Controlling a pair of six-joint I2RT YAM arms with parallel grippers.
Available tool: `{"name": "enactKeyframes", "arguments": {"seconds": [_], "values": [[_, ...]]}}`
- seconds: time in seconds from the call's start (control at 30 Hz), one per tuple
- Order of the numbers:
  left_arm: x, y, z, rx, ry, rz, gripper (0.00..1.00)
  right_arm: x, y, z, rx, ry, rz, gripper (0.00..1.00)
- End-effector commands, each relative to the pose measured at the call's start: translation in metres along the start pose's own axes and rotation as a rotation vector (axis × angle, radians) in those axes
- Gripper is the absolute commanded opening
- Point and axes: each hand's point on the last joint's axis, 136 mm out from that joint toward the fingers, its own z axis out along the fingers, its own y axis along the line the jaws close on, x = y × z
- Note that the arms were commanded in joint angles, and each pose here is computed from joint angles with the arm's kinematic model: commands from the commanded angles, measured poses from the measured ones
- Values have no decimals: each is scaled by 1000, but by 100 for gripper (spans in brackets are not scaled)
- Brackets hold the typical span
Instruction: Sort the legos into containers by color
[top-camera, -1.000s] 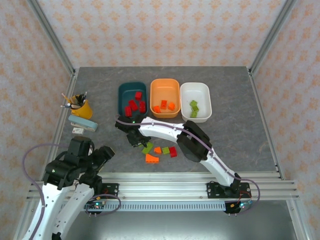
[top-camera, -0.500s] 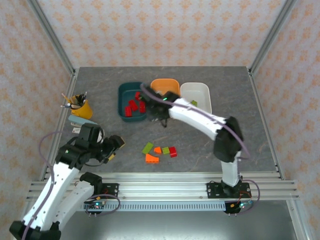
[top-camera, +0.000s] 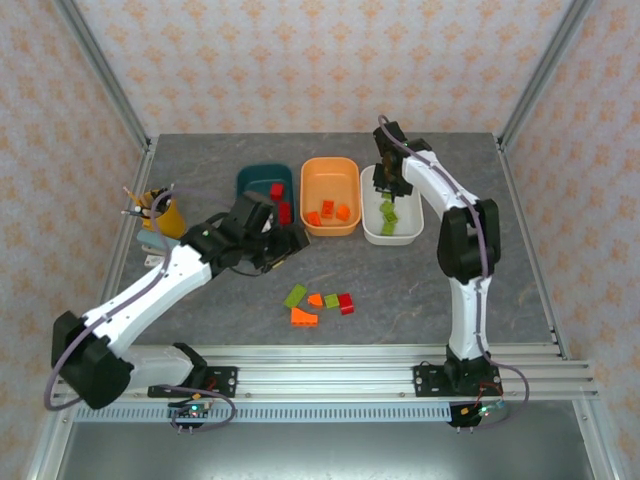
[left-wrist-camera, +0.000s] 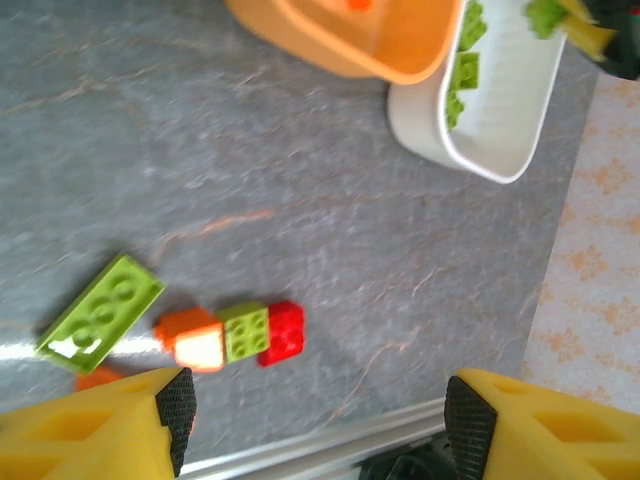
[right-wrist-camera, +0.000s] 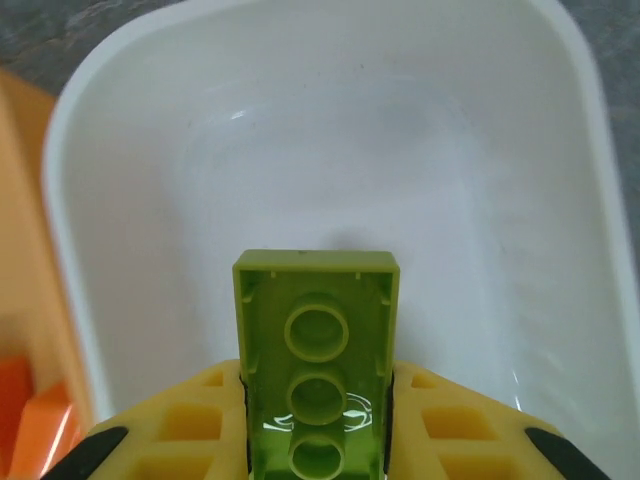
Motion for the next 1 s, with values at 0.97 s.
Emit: {"name": "enactKeyframes", "arguments": {"seconds": [0.97], "values": [[53, 57, 41, -346, 135, 168, 66, 118, 43, -150, -330, -146, -185, 58]]}}
